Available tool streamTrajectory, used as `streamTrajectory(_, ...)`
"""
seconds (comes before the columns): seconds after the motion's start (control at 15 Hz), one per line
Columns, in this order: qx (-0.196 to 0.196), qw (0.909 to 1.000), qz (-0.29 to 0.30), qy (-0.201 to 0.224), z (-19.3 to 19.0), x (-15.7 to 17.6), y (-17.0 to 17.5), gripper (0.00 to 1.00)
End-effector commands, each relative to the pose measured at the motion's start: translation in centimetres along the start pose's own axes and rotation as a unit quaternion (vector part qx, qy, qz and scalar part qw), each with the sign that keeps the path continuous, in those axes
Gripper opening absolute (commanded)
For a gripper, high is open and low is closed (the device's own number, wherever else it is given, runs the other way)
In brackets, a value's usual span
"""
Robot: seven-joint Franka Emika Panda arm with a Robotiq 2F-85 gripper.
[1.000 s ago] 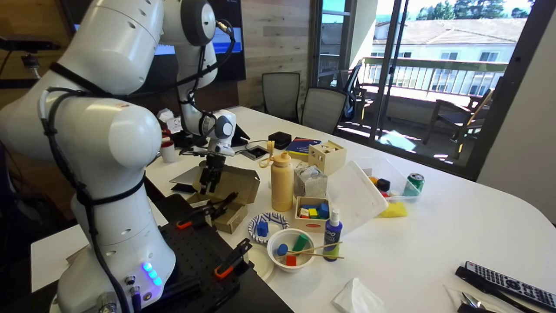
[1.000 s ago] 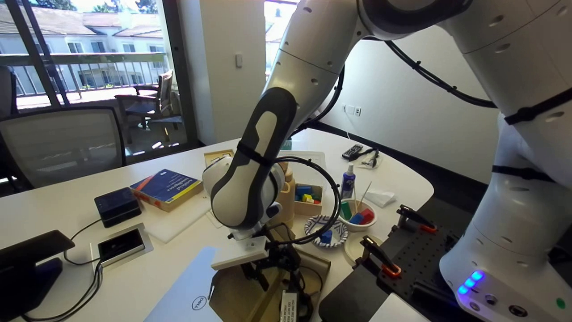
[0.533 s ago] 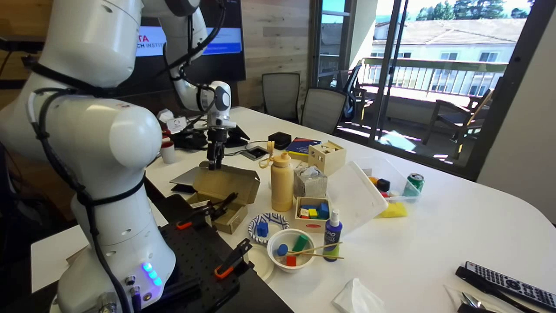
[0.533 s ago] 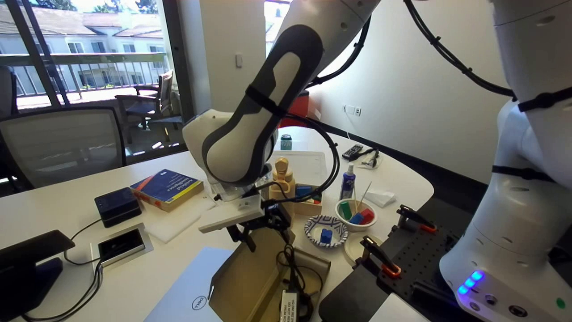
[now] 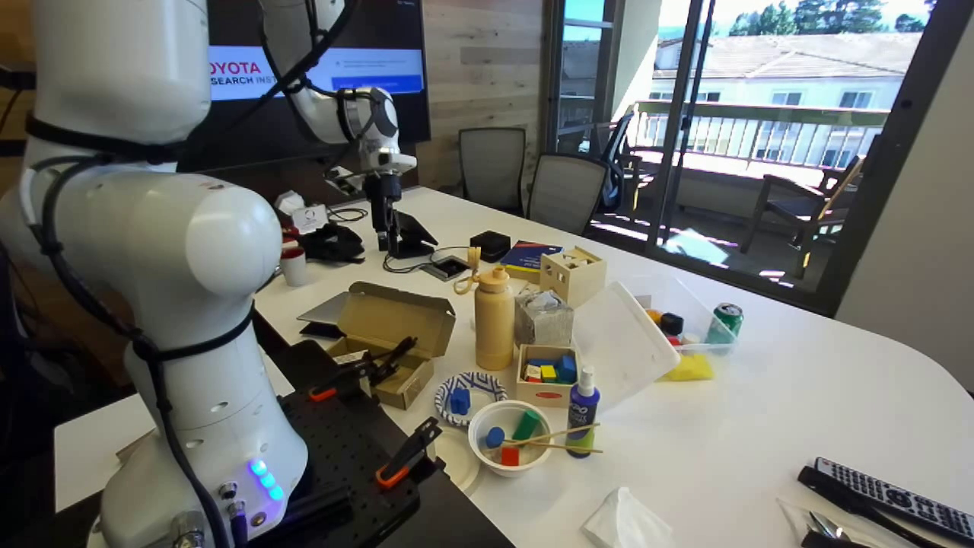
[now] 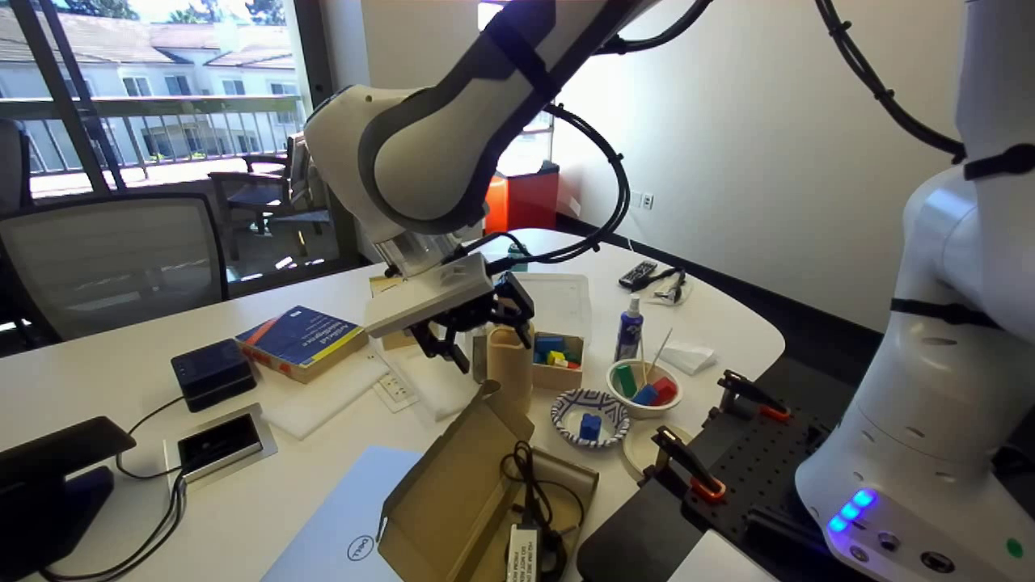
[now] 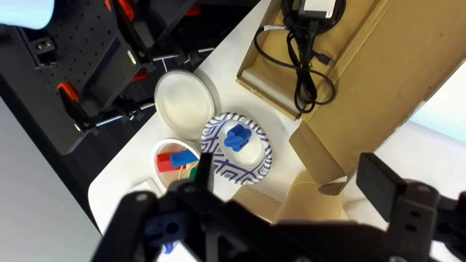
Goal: Pick up the charger and put it in the box
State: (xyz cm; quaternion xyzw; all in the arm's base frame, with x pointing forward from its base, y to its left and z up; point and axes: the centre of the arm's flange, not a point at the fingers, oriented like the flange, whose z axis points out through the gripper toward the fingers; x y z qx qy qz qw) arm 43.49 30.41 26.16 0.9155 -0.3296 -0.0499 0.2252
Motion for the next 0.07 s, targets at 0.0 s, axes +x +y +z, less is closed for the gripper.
streamTrajectory(0.0,-0.001,0.9994,-0.031,0.013,-1.22,1.54,0.69,1.0)
